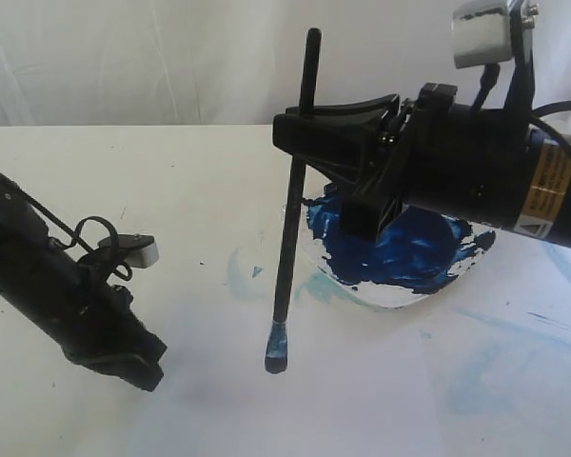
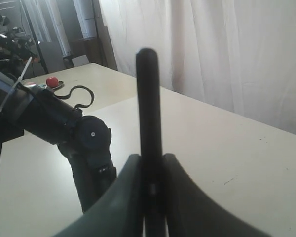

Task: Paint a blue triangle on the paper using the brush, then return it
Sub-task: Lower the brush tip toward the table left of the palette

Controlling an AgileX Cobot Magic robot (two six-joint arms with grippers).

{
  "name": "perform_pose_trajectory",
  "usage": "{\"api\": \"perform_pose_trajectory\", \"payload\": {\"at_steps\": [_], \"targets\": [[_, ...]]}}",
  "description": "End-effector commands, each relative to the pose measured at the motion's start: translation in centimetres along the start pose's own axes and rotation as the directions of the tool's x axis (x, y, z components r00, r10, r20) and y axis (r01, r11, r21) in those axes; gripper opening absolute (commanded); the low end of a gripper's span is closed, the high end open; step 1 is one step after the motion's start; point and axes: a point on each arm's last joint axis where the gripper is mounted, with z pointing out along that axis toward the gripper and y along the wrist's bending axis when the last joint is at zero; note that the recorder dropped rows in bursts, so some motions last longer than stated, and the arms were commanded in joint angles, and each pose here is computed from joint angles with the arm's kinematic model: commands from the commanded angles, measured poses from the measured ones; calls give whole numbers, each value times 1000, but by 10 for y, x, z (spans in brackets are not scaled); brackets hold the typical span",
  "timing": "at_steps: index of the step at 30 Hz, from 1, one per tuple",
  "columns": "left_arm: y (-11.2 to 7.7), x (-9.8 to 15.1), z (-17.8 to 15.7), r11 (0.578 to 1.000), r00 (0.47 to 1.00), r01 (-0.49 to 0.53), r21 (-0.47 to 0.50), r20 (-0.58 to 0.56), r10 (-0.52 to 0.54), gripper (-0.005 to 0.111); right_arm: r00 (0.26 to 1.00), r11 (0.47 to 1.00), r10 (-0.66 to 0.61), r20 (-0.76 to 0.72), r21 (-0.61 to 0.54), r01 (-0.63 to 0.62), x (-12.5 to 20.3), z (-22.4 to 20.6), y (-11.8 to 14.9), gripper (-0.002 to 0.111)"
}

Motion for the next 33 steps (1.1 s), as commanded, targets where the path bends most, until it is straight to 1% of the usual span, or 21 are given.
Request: {"api": "perform_pose_trajectory", "payload": {"at_steps": [1, 5, 8, 13, 18, 20, 22, 25, 31, 33], "targets": [[-5, -2, 0, 999, 1000, -7, 39, 16, 6, 0, 999, 1000, 22, 31, 11, -22, -2, 0, 0, 0], [-3, -2, 4, 999, 1000, -22, 48, 12, 22, 0, 999, 1000, 27, 32, 10, -27, -2, 0, 0, 0], [-3, -3, 6, 998, 999, -34, 57, 17, 33, 0, 998, 999, 44, 36, -22, -44, 2, 3, -1, 0], [-3, -2, 7, 998, 999, -34, 57, 12, 34, 0, 992, 989, 119, 48, -97, -114, 16, 13, -7, 0], [-2, -2, 7, 998, 999, -34, 56, 9, 34, 0, 985, 978, 171, 34, -123, -166, 32, 22, -15, 0], [-2, -2, 7, 998, 999, -34, 53, 12, 34, 0, 987, 981, 157, 25, -123, -153, 37, 24, -17, 0], [-1, -3, 7, 998, 999, -34, 43, 20, 33, 0, 993, 986, 112, 31, -130, -107, 40, 26, -18, 0], [-1, -4, 7, 999, 999, -34, 38, 25, 33, 0, 995, 988, 77, 62, -138, -68, 38, 26, -18, 0], [1, -5, 8, 999, 999, -33, 21, 37, 32, 0, 989, 990, 106, 100, -100, -96, 34, 26, -22, 0], [1, -5, 8, 999, 999, -30, 19, 39, 29, 0, 984, 989, 136, 111, -74, -128, 33, 26, -24, 0]]}}
